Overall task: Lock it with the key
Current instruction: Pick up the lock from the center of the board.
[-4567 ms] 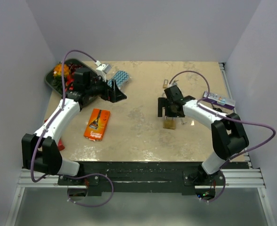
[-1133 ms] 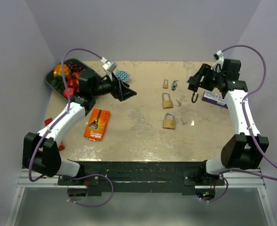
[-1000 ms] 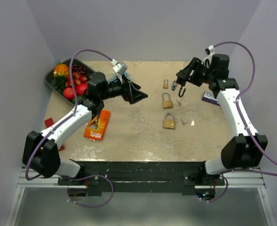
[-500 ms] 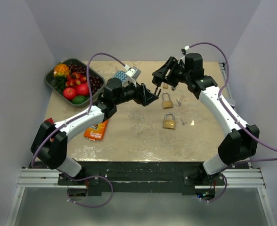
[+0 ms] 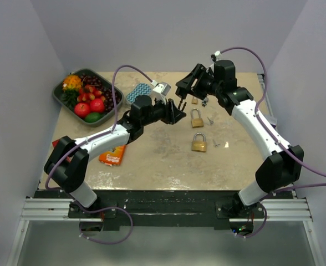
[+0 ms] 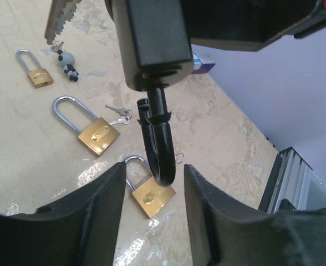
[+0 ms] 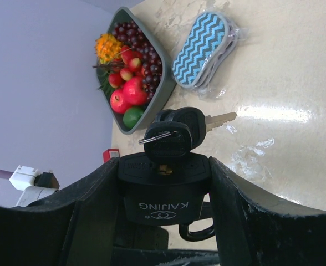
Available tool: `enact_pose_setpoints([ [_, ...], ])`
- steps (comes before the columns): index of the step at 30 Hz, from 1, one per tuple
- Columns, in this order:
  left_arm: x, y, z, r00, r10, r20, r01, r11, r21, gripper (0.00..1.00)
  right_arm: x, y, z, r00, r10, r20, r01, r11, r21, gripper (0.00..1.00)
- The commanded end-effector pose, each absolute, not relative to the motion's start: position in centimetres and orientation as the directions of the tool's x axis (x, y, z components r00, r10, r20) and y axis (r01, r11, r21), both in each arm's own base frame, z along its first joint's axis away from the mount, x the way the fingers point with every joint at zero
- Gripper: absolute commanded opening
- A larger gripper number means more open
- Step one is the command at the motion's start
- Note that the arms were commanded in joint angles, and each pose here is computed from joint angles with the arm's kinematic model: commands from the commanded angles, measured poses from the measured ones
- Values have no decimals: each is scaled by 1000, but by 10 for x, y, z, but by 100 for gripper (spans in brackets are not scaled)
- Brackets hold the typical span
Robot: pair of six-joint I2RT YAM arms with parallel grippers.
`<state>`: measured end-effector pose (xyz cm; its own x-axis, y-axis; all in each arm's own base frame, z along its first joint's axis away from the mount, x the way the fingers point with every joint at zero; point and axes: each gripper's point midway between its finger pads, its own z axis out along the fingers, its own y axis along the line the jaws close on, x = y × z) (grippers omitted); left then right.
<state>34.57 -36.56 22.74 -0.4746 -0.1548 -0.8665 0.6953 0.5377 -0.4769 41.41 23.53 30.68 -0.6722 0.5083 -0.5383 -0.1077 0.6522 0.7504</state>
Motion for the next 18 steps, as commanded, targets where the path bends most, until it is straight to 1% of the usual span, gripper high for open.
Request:
enact_pose_setpoints([
  [1,364,-369,268,-378,-247,-892,707,545,-451,43,417,243,360,-597,549,-584,-205,600,773,0],
  [3,364,-370,271,-376,-257,-890,709,539,-455,40,415,243,359,-598,548,-584,-204,601,773,0],
  [8,366,-371,268,-379,-258,-889,700,548,-458,38,414,246,357,-602,553,-576,-201,593,780,0],
  [10,367,-371,265,-382,-252,-889,693,559,-456,30,413,246,357,-602,553,-577,-198,596,778,0],
  [11,368,-370,264,-385,-249,-889,688,565,-456,21,412,246,357,-601,553,-577,-199,596,778,0],
  [13,368,-370,265,-379,-245,-893,692,565,-449,9,412,246,355,-604,551,-576,-196,599,777,0],
  [14,366,-370,264,-379,-241,-894,692,567,-446,0,411,246,355,-607,548,-576,-198,597,777,0],
  [17,365,-369,270,-363,-240,-901,701,567,-433,0,409,249,352,-615,537,-577,-211,592,777,0],
  [18,363,-368,271,-358,-235,-904,705,567,-426,0,408,251,351,-619,531,-579,-216,593,776,11],
])
